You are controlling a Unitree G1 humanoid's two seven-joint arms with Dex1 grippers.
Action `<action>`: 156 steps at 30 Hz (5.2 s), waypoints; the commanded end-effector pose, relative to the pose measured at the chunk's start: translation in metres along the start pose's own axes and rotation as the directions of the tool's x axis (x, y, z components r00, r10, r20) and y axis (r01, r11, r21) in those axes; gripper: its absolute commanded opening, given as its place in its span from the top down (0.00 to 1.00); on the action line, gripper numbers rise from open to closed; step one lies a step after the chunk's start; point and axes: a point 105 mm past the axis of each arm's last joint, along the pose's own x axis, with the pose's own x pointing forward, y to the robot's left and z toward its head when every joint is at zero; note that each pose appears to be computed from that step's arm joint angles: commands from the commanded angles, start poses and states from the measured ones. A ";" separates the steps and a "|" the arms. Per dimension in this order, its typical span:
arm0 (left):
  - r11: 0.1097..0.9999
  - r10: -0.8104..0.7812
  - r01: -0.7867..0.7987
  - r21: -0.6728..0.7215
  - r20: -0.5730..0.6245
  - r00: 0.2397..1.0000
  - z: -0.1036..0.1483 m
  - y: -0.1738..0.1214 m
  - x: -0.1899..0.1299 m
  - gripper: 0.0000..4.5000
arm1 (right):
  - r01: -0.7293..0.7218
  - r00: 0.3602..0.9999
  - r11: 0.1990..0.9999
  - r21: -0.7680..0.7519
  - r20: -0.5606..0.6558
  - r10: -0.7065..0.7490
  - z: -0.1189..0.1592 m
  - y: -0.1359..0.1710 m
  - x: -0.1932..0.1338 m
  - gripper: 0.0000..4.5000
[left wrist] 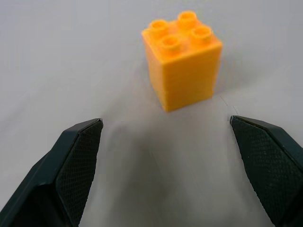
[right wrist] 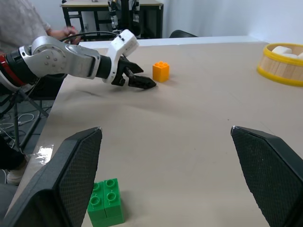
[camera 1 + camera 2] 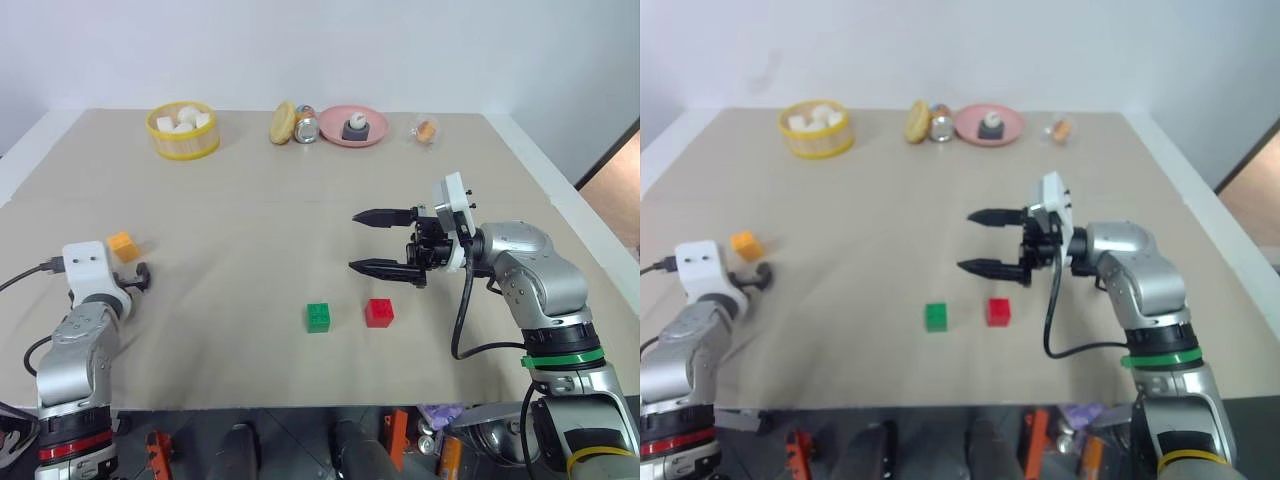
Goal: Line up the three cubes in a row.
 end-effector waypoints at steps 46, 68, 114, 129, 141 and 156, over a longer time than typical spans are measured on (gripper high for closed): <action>0.282 -0.940 0.847 0.451 -0.045 0.337 0.028 -0.080 -0.072 0.71 | -0.046 0.998 0.998 -0.042 -0.047 0.044 0.021 0.013 -0.038 0.00; -0.243 -0.947 0.871 0.427 -0.300 -0.117 -0.005 -0.135 -0.094 0.71 | -0.163 0.985 0.986 0.035 -0.041 0.165 0.024 0.065 -0.031 0.00; -0.235 -0.947 0.874 0.426 -0.304 -0.107 -0.013 -0.142 -0.087 0.71 | -0.108 0.993 0.993 0.041 -0.048 0.110 0.012 0.052 -0.029 0.00; -0.240 -0.938 0.868 0.435 -0.333 -0.092 -0.022 -0.139 -0.082 0.71 | -0.102 0.993 0.994 0.031 -0.052 0.104 0.012 0.050 -0.028 0.00; -0.261 -0.932 0.859 0.441 -0.346 -0.106 -0.027 -0.140 -0.078 0.71 | -0.095 0.994 0.995 0.024 -0.053 0.097 0.013 0.049 -0.029 0.00; -0.175 -0.967 0.893 0.414 -0.244 -0.076 -0.007 -0.131 -0.083 0.00 | -0.098 0.994 0.995 0.024 -0.055 0.100 0.014 0.045 -0.029 0.00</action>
